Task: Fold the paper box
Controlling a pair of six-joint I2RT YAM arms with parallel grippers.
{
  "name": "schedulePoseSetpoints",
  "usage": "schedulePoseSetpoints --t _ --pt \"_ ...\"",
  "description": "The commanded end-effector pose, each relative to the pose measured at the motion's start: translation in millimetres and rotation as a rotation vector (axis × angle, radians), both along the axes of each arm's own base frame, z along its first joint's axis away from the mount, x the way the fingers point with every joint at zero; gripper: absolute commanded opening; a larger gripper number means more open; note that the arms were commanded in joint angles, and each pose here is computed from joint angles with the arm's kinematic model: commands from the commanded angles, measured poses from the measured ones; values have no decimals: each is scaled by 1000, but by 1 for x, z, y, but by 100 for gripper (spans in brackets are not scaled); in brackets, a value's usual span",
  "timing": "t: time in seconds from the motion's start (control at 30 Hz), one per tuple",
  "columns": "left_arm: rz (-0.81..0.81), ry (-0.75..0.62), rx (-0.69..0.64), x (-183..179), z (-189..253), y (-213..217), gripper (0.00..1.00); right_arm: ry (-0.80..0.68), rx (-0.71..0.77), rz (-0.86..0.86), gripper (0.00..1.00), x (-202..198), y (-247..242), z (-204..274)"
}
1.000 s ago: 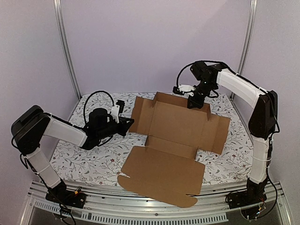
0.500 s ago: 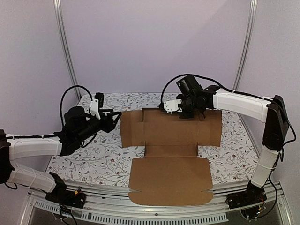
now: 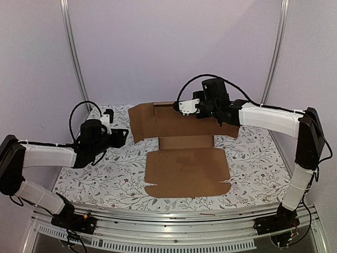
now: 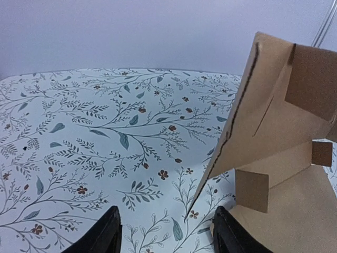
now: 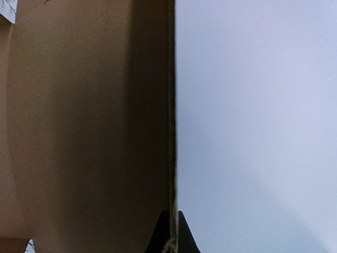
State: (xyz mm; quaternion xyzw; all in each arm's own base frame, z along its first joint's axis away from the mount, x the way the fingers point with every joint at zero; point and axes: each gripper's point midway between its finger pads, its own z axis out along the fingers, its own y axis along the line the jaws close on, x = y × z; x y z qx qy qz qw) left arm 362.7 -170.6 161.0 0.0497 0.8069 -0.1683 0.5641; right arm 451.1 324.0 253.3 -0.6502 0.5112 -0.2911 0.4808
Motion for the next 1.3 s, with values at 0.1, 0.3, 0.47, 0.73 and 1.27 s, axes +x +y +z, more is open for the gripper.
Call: schedulePoseSetpoints --t 0.1,0.3,0.47,0.73,1.27 --pt "-18 70 2 29 -18 -9 58 -84 -7 21 0 -2 8 -18" --pt "-37 53 -29 28 -13 -13 58 -57 -48 -16 0 -19 -5 -51" --pt "-25 50 1 35 -13 -11 58 -38 -49 -65 0 -15 -11 -67" --pt "69 42 -10 72 -3 14 58 -9 -47 -89 0 14 -17 -82" --pt "-190 199 21 209 -30 -37 53 216 -24 3 0 45 -28 -118"
